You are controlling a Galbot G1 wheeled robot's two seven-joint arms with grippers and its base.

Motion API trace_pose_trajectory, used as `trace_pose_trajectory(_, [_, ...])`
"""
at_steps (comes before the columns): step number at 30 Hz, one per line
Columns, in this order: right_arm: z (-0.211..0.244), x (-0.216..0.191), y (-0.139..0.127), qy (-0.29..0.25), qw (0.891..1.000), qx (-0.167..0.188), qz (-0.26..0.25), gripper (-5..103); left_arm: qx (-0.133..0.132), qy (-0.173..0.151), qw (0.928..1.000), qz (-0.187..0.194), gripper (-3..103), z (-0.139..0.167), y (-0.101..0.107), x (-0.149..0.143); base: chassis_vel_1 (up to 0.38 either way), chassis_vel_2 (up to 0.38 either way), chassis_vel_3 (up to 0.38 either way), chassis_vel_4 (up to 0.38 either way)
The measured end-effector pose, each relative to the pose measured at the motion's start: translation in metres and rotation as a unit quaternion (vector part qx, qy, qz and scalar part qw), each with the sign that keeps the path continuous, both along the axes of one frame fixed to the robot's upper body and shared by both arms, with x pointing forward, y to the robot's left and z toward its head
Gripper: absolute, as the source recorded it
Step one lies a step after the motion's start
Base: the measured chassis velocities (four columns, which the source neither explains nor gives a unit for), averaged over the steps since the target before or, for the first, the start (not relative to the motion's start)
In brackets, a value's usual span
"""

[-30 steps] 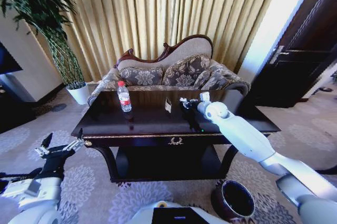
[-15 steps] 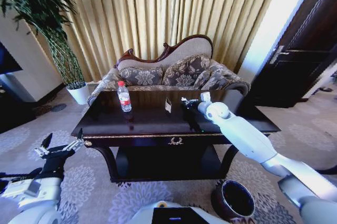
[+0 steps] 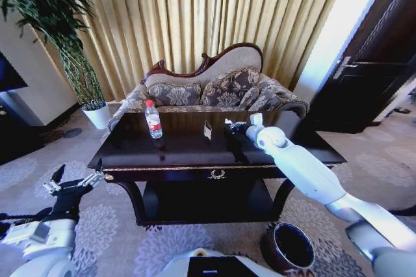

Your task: Move to the front of the table and place the trash on the table into the trash bin.

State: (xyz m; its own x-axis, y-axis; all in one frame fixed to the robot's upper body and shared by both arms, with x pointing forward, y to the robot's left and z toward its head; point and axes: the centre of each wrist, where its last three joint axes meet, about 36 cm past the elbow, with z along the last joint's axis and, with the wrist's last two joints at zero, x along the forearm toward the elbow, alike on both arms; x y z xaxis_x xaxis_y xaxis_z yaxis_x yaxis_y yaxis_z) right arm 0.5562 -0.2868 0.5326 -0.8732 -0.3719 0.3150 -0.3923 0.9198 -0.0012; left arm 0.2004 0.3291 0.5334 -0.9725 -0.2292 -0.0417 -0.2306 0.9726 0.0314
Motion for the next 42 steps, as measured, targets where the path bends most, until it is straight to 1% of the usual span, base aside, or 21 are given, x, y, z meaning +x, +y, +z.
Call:
trace_pose_trajectory(2, [-0.004, -0.02, -0.015, -0.02, 1.0, 0.015, -0.016, 1, 0.005, -0.006, 1.0, -0.001, 100, 0.004, 0.004, 0.002, 0.0, 0.0, 0.0, 0.0])
trace_pose_trajectory(3, [-0.004, -0.02, -0.015, -0.02, 1.0, 0.015, -0.016, 1, 0.005, -0.006, 1.0, -0.001, 100, 0.004, 0.004, 0.002, 0.0, 0.0, 0.0, 0.0])
trace_pose_trajectory(5, [-0.008, -0.035, -0.025, -0.035, 0.999, 0.017, -0.03, 1, 0.007, -0.008, 0.9999, -0.001, 100, 0.004, 0.008, 0.004, 0.0, 0.0, 0.0, 0.0])
trace_pose_trajectory(8, [-0.006, -0.075, -0.037, -0.075, 0.995, 0.014, -0.06, 1, 0.001, -0.007, 1.0, 0.006, 100, 0.004, 0.012, 0.006, 0.0, 0.0, 0.0, 0.0])
trace_pose_trajectory(9, [-0.006, -0.075, -0.037, -0.075, 0.995, 0.014, -0.06, 1, 0.001, -0.007, 1.0, 0.006, 100, 0.004, 0.012, 0.006, 0.0, 0.0, 0.0, 0.0])
trace_pose_trajectory(13, [0.0, -0.124, -0.039, -0.095, 0.992, 0.019, -0.075, 1, -0.005, -0.002, 0.9999, 0.01, 100, 0.004, 0.014, 0.007, 0.0, 0.0, 0.0, 0.0])
trace_pose_trajectory(14, [0.0, -0.124, -0.039, -0.095, 0.992, 0.019, -0.075, 1, -0.005, -0.002, 0.9999, 0.01, 100, 0.004, 0.014, 0.007, 0.0, 0.0, 0.0, 0.0])
trace_pose_trajectory(17, [0.001, -0.154, -0.037, -0.1, 0.991, 0.021, -0.082, 1, -0.007, -0.002, 0.9999, 0.008, 100, 0.005, 0.018, 0.008, 0.0, 0.0, 0.0, 0.0])
trace_pose_trajectory(19, [0.001, -0.168, -0.037, -0.103, 0.99, 0.02, -0.09, 1, -0.007, -0.004, 1.0, 0.002, 100, 0.006, 0.019, 0.01, 0.0, 0.0, 0.0, 0.0])
trace_pose_trajectory(21, [0.0, -0.171, -0.038, -0.103, 0.99, 0.018, -0.094, 1, -0.008, -0.006, 1.0, -0.002, 100, 0.007, 0.02, 0.011, 0.0, 0.0, 0.0, 0.0])
trace_pose_trajectory(23, [0.0, -0.181, -0.044, -0.108, 0.987, 0.011, -0.118, 1, -0.008, -0.011, 0.9998, -0.017, 100, 0.01, 0.023, 0.017, 0.0, 0.0, 0.0, 0.0])
trace_pose_trajectory(24, [0.0, -0.181, -0.044, -0.108, 0.987, 0.011, -0.118, 1, -0.008, -0.011, 0.9998, -0.017, 100, 0.01, 0.023, 0.017, 0.0, 0.0, 0.0, 0.0])
trace_pose_trajectory(29, [-0.005, -0.202, -0.058, -0.118, 0.98, -0.002, -0.159, 1, -0.009, -0.017, 0.9992, -0.035, 100, 0.016, 0.025, 0.025, 0.0, 0.0, 0.0, 0.0])
trace_pose_trajectory(36, [-0.002, -0.223, -0.059, -0.123, 0.977, 0.0, -0.174, 1, -0.015, -0.012, 0.9989, -0.043, 100, 0.018, 0.023, 0.026, 0.0, 0.0, 0.0, 0.0])
trace_pose_trajectory(42, [0.002, -0.237, -0.053, -0.124, 0.977, 0.006, -0.173, 1, -0.011, -0.01, 0.999, -0.042, 100, 0.023, 0.028, 0.025, 0.0, 0.0, 0.0, 0.0])
